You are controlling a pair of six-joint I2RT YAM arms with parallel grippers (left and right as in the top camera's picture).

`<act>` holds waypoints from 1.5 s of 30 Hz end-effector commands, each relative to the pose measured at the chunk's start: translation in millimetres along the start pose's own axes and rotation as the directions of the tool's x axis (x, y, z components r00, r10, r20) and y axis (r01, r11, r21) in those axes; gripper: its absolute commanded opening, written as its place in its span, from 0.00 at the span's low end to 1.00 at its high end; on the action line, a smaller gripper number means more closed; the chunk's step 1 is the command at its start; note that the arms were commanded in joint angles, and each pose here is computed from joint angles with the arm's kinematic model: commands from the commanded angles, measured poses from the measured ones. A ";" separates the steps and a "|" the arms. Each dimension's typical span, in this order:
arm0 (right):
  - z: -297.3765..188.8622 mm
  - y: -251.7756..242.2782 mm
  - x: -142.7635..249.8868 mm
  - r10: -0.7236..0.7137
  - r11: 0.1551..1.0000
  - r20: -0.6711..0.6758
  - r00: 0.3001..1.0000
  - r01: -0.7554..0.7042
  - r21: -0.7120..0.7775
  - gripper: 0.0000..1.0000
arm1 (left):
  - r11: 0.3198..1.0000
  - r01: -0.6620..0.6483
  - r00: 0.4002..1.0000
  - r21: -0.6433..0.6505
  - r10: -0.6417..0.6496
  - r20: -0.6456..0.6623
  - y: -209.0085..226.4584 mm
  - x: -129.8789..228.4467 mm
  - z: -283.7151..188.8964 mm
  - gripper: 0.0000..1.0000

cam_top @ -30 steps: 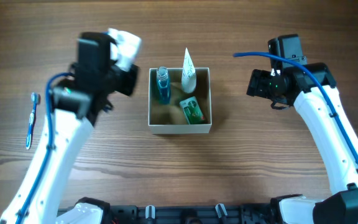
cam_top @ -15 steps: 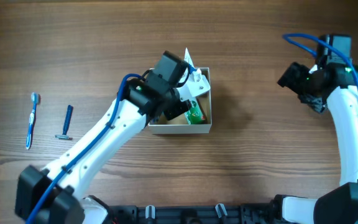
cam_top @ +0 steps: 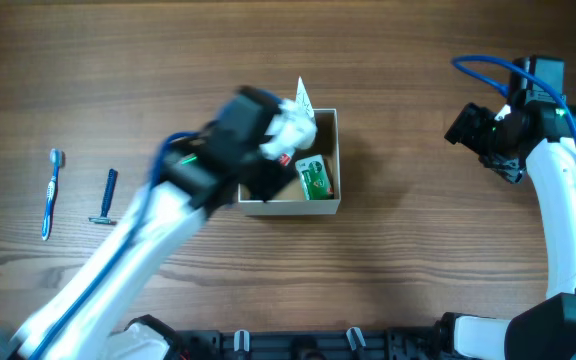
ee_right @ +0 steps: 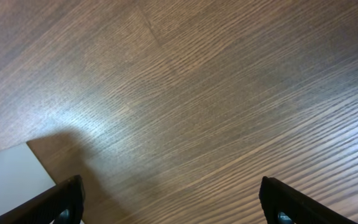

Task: Pack container
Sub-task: 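Drop the toothpaste tube into the box with the left gripper, then grasp the blue razor with the left gripper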

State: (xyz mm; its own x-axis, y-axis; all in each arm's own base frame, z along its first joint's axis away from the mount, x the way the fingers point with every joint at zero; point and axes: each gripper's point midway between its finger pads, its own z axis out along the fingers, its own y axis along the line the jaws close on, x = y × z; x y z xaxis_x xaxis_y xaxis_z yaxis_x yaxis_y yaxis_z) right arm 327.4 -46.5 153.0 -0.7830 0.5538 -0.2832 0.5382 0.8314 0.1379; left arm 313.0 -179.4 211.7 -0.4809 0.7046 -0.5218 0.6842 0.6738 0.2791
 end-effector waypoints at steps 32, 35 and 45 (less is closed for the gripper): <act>0.7 -4.7 5.5 -0.056 0.998 -0.023 0.998 0.056 0.016 0.91 | 0.366 0.822 0.124 -0.436 -0.863 -0.490 123.1 342.5 114.6 0.71; 0.7 -5.0 6.1 -0.056 0.998 -0.025 0.998 0.057 0.017 0.91 | 0.350 0.847 0.126 -0.401 -0.864 -0.487 121.3 335.8 118.5 0.47; 0.7 -5.0 6.1 -0.058 0.998 -0.025 0.998 0.058 0.017 0.91 | 0.337 0.866 0.139 -0.370 -0.872 -0.469 124.6 328.9 123.4 0.04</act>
State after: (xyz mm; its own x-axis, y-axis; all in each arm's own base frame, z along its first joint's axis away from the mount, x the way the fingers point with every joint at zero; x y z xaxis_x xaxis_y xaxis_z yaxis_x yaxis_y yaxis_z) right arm 321.4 -45.6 151.1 -0.8116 0.5201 -0.2660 0.5086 0.8531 0.1162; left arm 317.3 124.9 -5.4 -0.9211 -0.3893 0.0041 -0.3893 0.9211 0.0011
